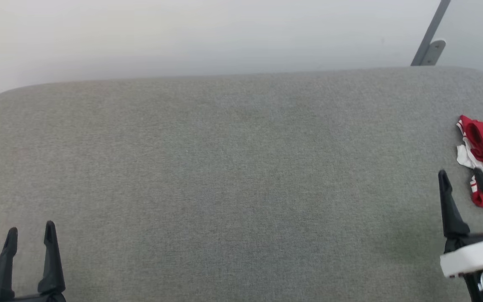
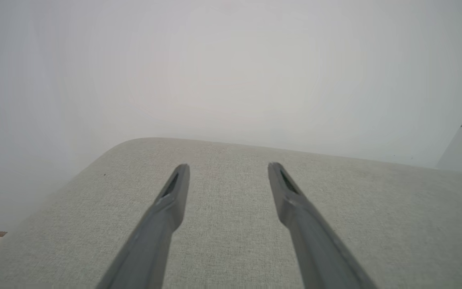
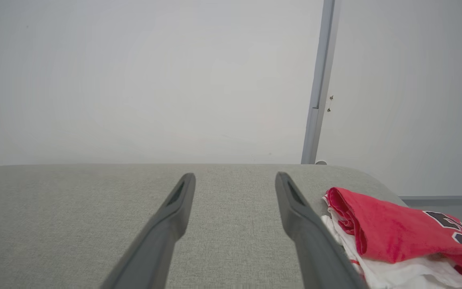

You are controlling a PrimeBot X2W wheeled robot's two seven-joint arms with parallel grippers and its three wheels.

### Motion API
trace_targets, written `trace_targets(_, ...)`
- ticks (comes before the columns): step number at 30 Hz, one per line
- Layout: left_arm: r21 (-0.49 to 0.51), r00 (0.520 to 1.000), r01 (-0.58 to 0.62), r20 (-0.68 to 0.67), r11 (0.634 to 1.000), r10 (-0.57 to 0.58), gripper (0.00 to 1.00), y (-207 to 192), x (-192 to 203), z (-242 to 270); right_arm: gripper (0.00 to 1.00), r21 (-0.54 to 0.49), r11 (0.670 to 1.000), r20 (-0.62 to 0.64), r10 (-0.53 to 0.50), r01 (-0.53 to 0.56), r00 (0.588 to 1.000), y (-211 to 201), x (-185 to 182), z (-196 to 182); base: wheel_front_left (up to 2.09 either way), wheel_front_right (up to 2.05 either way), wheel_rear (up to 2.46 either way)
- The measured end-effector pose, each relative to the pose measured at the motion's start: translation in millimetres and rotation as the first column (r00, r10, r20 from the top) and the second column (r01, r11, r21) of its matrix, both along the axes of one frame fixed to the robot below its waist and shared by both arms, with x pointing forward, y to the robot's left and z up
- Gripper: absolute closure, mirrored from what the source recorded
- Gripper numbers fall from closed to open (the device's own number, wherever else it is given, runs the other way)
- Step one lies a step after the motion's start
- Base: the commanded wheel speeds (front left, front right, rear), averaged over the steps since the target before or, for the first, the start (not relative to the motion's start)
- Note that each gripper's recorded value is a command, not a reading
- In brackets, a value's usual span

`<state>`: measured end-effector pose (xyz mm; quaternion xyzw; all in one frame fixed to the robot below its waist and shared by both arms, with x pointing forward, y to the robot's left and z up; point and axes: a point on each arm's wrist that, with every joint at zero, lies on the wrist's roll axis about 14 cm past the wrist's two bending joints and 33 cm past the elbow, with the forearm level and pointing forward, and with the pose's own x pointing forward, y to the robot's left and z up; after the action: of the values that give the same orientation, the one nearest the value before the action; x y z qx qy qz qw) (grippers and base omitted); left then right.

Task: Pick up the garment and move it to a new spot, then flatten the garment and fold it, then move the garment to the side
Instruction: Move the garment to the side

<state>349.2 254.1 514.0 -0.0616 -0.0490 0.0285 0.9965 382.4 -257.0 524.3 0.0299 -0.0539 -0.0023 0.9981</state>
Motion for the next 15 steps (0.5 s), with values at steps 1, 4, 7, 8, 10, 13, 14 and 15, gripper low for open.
trace_targets(1, 0.0, 1.0, -0.004, -0.001, 1.0, 0.004, 0.0, 1.1, -2.6, -0.2, 0.0, 0.003, 1.0, -0.002, 0.001, -0.001, 1.0, 1.3, -2.4, -1.1, 0.0, 0.0, 0.0)
trace_targets(4, -0.014, 1.0, -0.012, 0.005, 1.0, 0.012, 0.0, 1.1, -8.1, 1.0, 0.0, 0.013, 1.0, -0.002, -0.005, 0.005, 1.0, 1.5, -8.0, -2.3, 0.0, 0.0, 0.0)
trace_targets(7, -0.022, 1.0, -0.019, 0.003, 1.0, 0.019, 0.0, 1.9, -12.8, 0.1, 0.0, 0.022, 1.0, -0.005, -0.009, 0.009, 1.0, 2.3, -13.8, -4.1, 0.0, 0.0, 0.0)
trace_targets(8, -0.026, 1.0, -0.023, 0.005, 0.999, 0.023, 0.0, 2.1, -14.0, 0.3, 0.0, 0.026, 1.0, -0.007, -0.009, 0.009, 1.0, 3.2, -15.9, -5.2, 0.0, 0.0, 0.0)
trace_targets(10, -0.033, 1.0, -0.026, 0.007, 0.999, 0.026, 0.0, 1.4, -15.9, 0.4, 0.0, 0.035, 0.999, -0.005, -0.012, 0.012, 1.0, 4.7, -19.4, -5.4, 0.0, 0.0, 0.0)
trace_targets(13, -0.042, 1.0, -0.03, 0.009, 0.999, 0.03, 0.0, 0.7, -17.9, 0.2, 0.0, 0.041, 0.999, -0.007, -0.017, 0.017, 1.0, 5.8, -23.9, -7.0, 0.0, 0.0, 0.0)
trace_targets(14, -0.044, 0.999, -0.03, 0.01, 0.999, 0.031, 0.0, 0.3, -18.3, 0.5, 0.0, 0.046, 0.999, -0.008, -0.022, 0.022, 1.0, 5.5, -25.8, -7.8, 0.0, 0.0, 0.0)
trace_targets(15, -0.045, 0.999, -0.031, 0.011, 0.998, 0.032, 0.0, 0.2, -18.7, 0.6, 0.0, 0.052, 0.998, -0.009, -0.025, 0.025, 1.0, 6.1, -27.1, -8.5, 0.0, 0.0, 0.0)
